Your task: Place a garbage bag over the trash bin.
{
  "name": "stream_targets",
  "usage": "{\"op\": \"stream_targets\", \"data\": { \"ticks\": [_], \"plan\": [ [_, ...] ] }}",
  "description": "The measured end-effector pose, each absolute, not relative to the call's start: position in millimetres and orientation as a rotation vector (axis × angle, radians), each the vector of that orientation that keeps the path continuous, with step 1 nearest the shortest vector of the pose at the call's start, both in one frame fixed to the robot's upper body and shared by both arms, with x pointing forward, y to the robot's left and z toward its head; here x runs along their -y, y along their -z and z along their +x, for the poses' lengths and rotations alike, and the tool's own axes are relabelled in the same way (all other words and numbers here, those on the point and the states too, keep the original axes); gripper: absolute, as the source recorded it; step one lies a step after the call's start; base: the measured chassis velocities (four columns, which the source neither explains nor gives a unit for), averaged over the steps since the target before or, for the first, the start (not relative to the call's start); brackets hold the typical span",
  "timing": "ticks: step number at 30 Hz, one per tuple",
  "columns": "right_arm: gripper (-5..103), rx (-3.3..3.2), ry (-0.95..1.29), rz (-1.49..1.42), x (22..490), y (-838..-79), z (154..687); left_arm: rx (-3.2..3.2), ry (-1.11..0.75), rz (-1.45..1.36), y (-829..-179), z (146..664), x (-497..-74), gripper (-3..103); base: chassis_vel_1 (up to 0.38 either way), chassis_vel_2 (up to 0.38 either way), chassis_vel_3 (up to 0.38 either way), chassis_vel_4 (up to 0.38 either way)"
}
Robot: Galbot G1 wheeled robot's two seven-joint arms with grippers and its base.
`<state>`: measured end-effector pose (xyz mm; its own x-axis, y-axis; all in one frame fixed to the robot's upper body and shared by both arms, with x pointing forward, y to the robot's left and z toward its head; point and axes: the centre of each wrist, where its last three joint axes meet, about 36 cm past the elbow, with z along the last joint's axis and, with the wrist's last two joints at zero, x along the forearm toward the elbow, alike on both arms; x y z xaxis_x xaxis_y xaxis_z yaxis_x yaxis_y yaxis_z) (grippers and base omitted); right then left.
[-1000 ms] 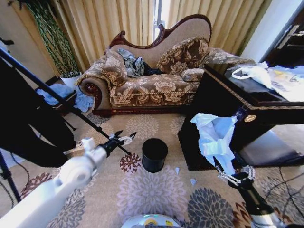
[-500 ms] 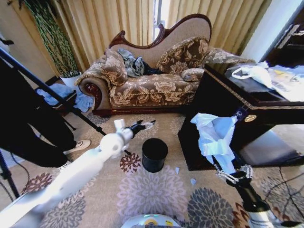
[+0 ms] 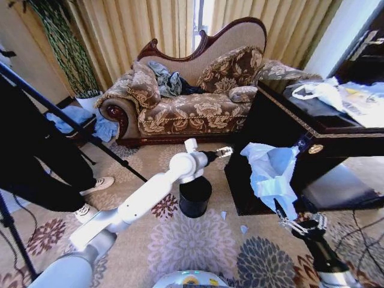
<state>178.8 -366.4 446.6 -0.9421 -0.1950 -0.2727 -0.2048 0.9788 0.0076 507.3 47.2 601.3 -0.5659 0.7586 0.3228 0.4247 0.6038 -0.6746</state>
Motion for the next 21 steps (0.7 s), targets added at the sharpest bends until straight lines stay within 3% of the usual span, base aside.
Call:
{"op": "stream_targets", "data": {
  "ticks": [4,10,21],
  "plan": [
    [100,-2.856,-0.058,-0.286,367,-443,179,2.191,-0.697,-0.976,-603,508,-35,101,0.000,0.000,0.000,0.000],
    [100,-2.859,-0.062,-0.284,366,-441,179,2.124,-0.700,-1.006,-605,518,-10,96,0.000,0.000,0.000,0.000],
    [100,-2.866,-0.061,-0.262,369,-434,176,2.030,-0.732,-1.067,-609,524,19,98,0.000,0.000,0.000,0.000]
  ]
}}
